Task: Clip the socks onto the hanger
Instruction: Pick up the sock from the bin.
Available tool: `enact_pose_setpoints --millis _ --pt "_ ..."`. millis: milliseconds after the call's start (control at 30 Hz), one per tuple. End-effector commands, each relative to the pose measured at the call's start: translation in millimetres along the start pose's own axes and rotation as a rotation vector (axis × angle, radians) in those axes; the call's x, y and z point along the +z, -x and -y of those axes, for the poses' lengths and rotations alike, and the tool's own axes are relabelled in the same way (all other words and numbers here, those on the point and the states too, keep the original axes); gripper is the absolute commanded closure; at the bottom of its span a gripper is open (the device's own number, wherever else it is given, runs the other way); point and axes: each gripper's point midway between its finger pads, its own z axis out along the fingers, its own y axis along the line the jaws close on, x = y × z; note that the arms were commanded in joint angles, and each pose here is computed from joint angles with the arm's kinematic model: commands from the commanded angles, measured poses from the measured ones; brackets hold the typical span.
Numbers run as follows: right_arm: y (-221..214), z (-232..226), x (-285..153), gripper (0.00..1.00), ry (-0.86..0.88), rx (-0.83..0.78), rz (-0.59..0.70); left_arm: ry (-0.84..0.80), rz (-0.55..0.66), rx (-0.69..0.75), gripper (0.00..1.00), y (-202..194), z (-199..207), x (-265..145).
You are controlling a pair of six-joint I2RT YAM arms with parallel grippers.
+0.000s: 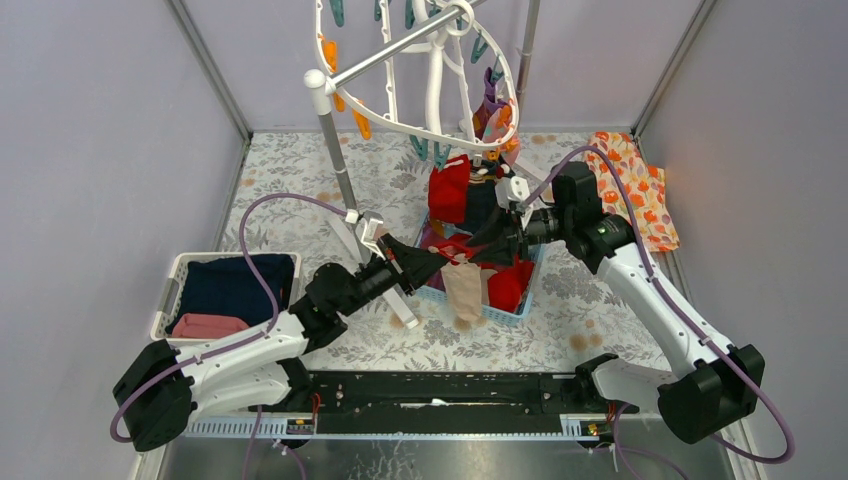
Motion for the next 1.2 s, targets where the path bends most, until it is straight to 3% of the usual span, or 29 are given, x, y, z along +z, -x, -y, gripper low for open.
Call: enact_pose_setpoints --millis 0,200,267,467,633,767,1067,1167 --pt "10.5 4.2 0.5 0.64 -0.030 -0.018 0.016 -0.034 0.056 -0.007 1.00 12.9 10.8 0.1" --pt "13.9 9.1 -0.3 1.00 -0.055 -0.011 0.010 -0.034 0.060 0.000 1.00 13.4 10.3 1.0" --pt "13.8 13.9 -2.2 1.00 -0.084 -0.005 -0.001 -0.036 0.064 0.006 1.00 14.1 10.5 0.9" --pt "2.3 57.8 -39.9 1.00 -0.332 -0.059 -0.155 0.100 0.078 0.160 0.38 23.1 -13.8 -14.5" --pt "-19.1 97.5 -70.1 1.00 -0.475 -0.125 -0.344 0.199 0.111 0.307 0.02 34.3 -32.4 -41.3" --pt "-35.7 103.9 -63.8 1.00 -0.377 -0.139 -0.404 0.218 0.123 0.359 0.01 35.2 -38.7 -51.0" --pt "-140.8 112.6 -51.8 0.97 -0.218 -0.005 -0.574 0.206 0.066 0.465 0.01 30.0 -41.2 -46.1" --pt "-155.6 117.9 -55.7 0.70 -0.255 0.075 -0.618 0.213 0.046 0.488 0.01 27.2 -45.6 -42.9"
